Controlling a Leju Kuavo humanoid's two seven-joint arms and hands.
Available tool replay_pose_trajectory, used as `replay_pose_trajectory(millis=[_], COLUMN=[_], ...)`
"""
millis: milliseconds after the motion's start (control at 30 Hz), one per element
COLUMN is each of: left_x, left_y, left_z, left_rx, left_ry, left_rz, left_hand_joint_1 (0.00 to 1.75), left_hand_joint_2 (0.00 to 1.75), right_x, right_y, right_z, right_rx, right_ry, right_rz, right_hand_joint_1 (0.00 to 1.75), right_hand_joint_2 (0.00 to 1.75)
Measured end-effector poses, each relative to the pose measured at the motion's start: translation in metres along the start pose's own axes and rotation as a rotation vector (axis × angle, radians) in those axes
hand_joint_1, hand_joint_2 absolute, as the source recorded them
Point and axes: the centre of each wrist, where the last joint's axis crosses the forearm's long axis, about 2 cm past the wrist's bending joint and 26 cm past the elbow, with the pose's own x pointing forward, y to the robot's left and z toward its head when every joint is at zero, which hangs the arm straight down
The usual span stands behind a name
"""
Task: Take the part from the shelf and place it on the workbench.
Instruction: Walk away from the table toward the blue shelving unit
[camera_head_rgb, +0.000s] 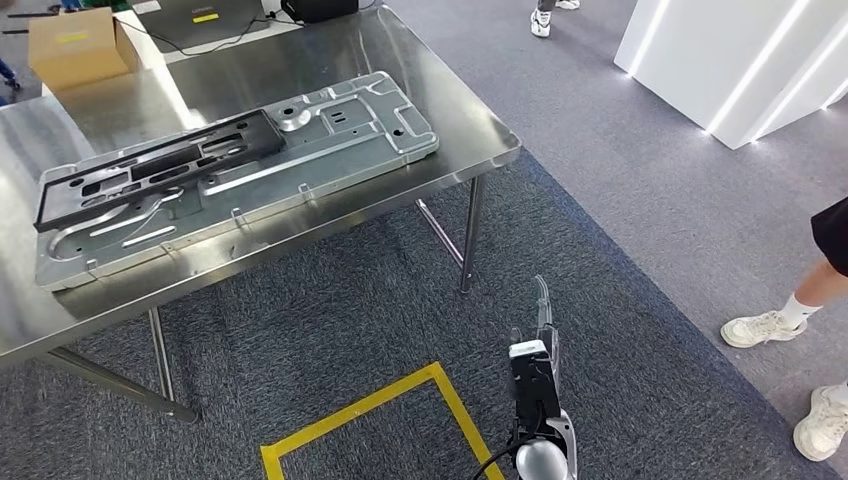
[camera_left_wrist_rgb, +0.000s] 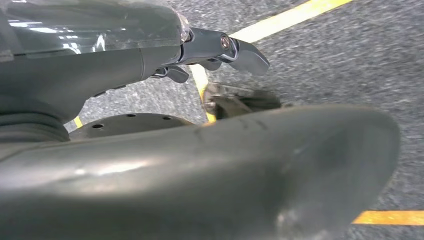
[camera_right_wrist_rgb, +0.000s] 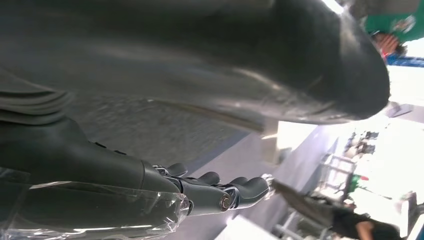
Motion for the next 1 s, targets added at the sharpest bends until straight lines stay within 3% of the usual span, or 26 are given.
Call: replay_pose_trajectory(millis=[733, 867, 1000], left_x=[0.007, 0.006, 0.006], left_y=[-0.001, -0.001, -0.001], left_z=[-0.002, -0.001, -0.001], left_rx=[-0.003, -0.004, -0.008], left_ry=[0.002, 0.004, 0.009], left_rz=[-0.008, -0.01, -0.019], left_hand_joint_1=[0.0, 0.0, 0.0], left_hand_joint_2=[0.0, 0.0, 0.0], right_x=[-0.01, -0.029, -0.068], right_y=[-0.009, -0.01, -0.019], right_z=[0.0, 0.006, 0.022], right_rx=[-0.02, -0.006, 0.016], right_ry=[0.069, 0.181, 0.406], right_rz=[0.036, 0.051, 0.058], right_hand_joint_1=[0.0, 0.0, 0.0], right_hand_joint_2=[0.0, 0.0, 0.0])
